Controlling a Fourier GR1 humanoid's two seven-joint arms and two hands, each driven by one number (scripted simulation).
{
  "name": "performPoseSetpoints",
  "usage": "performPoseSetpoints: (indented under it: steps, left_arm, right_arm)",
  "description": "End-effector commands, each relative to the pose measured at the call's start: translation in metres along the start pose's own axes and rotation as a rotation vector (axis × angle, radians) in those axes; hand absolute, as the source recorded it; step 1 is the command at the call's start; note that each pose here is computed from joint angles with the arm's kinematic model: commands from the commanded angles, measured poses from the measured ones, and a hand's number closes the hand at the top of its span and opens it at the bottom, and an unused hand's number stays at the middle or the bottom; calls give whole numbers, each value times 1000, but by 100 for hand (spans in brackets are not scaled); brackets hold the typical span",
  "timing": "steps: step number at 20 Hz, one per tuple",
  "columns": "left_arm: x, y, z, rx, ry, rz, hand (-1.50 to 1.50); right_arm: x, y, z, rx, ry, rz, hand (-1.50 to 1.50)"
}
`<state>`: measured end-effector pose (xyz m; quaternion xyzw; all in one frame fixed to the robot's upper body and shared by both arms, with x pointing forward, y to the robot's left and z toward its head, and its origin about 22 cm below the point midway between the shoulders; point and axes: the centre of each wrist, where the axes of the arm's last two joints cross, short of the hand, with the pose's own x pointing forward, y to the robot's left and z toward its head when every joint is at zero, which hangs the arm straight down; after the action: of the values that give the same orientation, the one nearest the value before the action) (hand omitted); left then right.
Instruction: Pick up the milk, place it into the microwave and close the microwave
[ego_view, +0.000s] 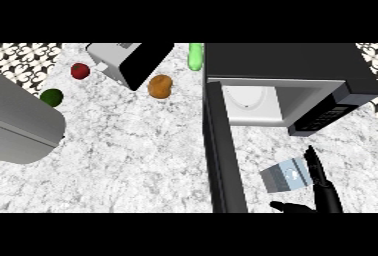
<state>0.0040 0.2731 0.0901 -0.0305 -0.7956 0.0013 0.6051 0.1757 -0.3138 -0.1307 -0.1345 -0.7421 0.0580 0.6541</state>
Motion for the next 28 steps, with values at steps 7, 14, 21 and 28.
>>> performPoseSetpoints:
  steps: [7, 14, 21, 28]
  left_arm:
    - [38, -6, 1, -27, -93, 71, -150]
    - [25, 2, 10, -24, -112, 88, -150]
    - [32, 3, 10, -19, -99, 92, -150]
    - [26, -5, 6, -31, -124, 115, -150]
  right_arm:
    - [-27, 20, -17, -5, -5, -139, 150]
    - [-31, 11, -30, 82, -72, -142, 150]
    - [-30, 7, -47, 125, -133, -207, 150]
    - [-23, 20, -69, 185, -171, -237, 150]
